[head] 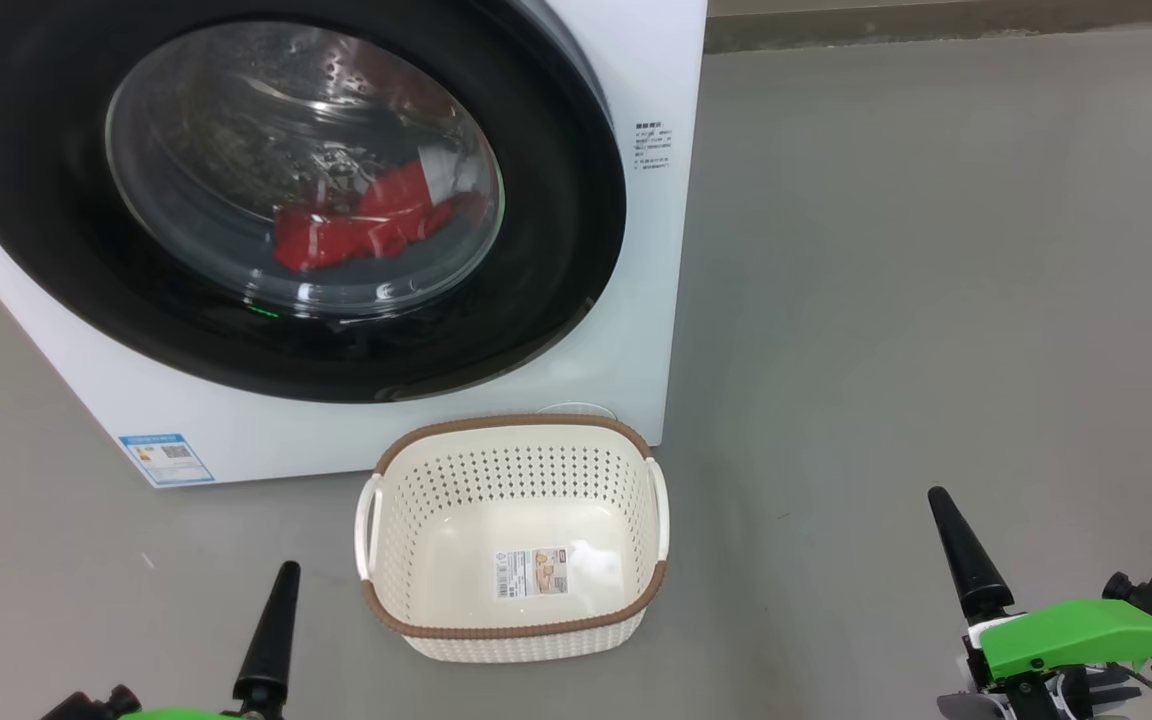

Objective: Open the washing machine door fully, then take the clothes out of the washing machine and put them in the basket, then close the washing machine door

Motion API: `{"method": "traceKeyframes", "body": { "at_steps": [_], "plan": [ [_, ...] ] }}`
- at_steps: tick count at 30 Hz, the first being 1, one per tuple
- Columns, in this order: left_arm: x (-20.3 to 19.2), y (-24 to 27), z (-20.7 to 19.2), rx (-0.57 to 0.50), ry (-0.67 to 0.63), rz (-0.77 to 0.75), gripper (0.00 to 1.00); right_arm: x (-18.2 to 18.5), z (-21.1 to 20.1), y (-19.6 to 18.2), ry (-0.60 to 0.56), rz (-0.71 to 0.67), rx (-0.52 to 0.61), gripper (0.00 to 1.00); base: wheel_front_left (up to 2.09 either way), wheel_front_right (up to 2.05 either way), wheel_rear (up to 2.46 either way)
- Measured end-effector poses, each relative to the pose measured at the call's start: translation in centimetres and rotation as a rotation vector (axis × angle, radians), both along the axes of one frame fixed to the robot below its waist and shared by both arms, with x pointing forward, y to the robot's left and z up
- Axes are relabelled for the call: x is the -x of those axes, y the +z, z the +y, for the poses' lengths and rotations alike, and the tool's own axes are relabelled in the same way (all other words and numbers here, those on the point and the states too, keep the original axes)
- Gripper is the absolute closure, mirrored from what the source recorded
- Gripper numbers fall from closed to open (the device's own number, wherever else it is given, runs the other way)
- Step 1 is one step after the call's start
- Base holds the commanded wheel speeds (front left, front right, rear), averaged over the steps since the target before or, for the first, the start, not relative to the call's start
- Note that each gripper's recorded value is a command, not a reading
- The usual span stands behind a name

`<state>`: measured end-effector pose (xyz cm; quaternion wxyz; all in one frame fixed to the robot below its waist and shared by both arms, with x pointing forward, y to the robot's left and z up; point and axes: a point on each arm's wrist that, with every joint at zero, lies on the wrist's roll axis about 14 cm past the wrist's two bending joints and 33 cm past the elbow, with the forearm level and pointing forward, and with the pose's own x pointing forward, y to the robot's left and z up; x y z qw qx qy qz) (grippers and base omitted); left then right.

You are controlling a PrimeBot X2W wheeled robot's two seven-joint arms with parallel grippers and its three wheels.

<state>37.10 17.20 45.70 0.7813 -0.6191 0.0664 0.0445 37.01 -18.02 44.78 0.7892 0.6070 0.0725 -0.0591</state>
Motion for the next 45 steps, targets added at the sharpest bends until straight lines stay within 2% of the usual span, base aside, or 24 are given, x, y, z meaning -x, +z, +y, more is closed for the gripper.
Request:
{"method": "traceKeyframes", "body": {
  "at_steps": [6, 20, 45],
  "plan": [
    [-0.4, 0.4, -0.1, -0.059, -0.008, -0.011, 0.00, -0.3, 0.2, 0.3, 0.014, -0.011, 0.071, 0.00, 0.00, 0.00, 0.00],
    [-1.1, 1.5, -0.9, -0.270, -0.045, -0.037, 0.00, -1.4, 1.1, 2.0, 0.063, -0.069, 0.241, 0.00, 0.00, 0.00, 0.00],
    [-2.3, 3.7, -1.4, -0.536, -0.047, -0.114, 0.00, -2.8, 2.3, 4.5, 0.114, -0.174, 0.539, 0.00, 0.00, 0.00, 0.00]
  ]
}}
